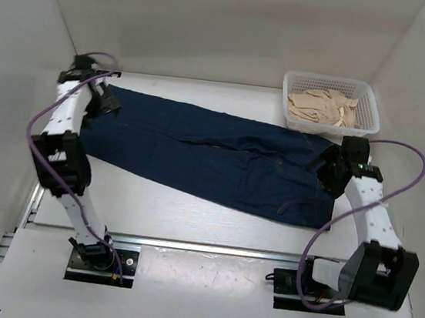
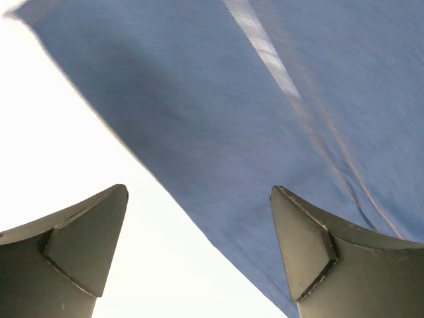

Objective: Fold and stack the trousers
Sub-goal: Fold the trousers

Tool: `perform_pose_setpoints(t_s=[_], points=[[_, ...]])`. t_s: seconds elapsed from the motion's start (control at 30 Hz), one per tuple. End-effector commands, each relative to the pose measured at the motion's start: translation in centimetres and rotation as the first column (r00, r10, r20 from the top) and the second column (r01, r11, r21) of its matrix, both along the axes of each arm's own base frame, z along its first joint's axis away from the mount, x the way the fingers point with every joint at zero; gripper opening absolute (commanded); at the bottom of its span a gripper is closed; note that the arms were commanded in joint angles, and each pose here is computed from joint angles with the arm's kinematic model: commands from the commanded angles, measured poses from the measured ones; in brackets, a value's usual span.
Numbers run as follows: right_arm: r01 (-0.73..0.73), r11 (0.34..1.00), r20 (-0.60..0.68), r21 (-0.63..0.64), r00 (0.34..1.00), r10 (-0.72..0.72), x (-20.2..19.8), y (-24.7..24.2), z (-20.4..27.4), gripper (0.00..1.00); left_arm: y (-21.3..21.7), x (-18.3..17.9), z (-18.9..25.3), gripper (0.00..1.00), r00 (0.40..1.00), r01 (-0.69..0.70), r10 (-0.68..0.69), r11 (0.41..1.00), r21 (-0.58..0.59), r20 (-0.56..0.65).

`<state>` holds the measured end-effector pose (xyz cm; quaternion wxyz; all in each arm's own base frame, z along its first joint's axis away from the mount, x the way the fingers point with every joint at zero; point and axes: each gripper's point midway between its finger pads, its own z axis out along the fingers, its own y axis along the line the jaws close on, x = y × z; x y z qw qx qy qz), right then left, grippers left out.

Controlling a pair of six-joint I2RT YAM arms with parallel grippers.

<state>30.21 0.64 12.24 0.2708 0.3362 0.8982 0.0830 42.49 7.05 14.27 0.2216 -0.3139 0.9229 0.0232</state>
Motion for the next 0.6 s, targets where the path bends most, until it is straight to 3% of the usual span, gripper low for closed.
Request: perform_pose_setpoints(t_s=[0.0,0.07,0.1,0.17,0.2,0.23,0.33,0.43,0.57], points=[[-0.048,0.999,-0.033,-0.008,0.998,0.048,-3.2,0.3,-0.9,0.83,4.5,-4.5,-3.7,1.0,0.981,-0.181,0.177,0.982,-0.051,-0.074],[-0.066,0.998,-0.038,0.023,0.997,0.067,-4.2,1.0,-1.1,0.74,4.7,-5.0,-5.1,0.98,0.975,-0.203,0.197,0.977,-0.058,-0.099],[-0.073,0.997,-0.044,0.036,0.996,0.075,-4.6,1.2,-1.5,0.63,5.8,-5.4,-5.6,0.98,0.968,-0.232,0.225,0.971,-0.05,-0.112],[-0.088,0.994,-0.055,0.066,0.994,0.092,-5.3,1.8,-1.7,0.49,6.8,-5.6,-6.8,0.98,0.956,-0.27,0.262,0.962,-0.042,-0.133],[-0.103,0.992,-0.053,0.07,0.993,0.107,-5.3,2.0,-1.7,0.36,7.9,-5.6,-7.1,0.99,0.949,-0.293,0.285,0.955,-0.042,-0.136],[-0.102,0.992,-0.064,0.071,0.992,0.107,-5.6,2.0,-2.1,0.32,7.9,-4.8,-7.4,0.99,0.955,-0.278,0.265,0.957,-0.083,-0.134],[-0.101,0.992,-0.077,0.074,0.991,0.107,-5.9,2.0,-2.2,0.3,9.1,-3.2,-7.2,0.99,0.959,-0.272,0.263,0.959,-0.076,-0.104],[-0.1,0.992,-0.095,0.077,0.99,0.107,-6.3,2.1,-2.3,0.39,9.1,-2.6,-8.8,0.99,0.956,-0.271,0.257,0.958,-0.09,-0.14],[-0.067,0.995,-0.107,0.072,0.991,0.075,-6.1,1.8,-1.4,0.41,9.0,-2.4,-9.8,0.97,0.955,-0.27,0.253,0.957,-0.102,-0.158]])
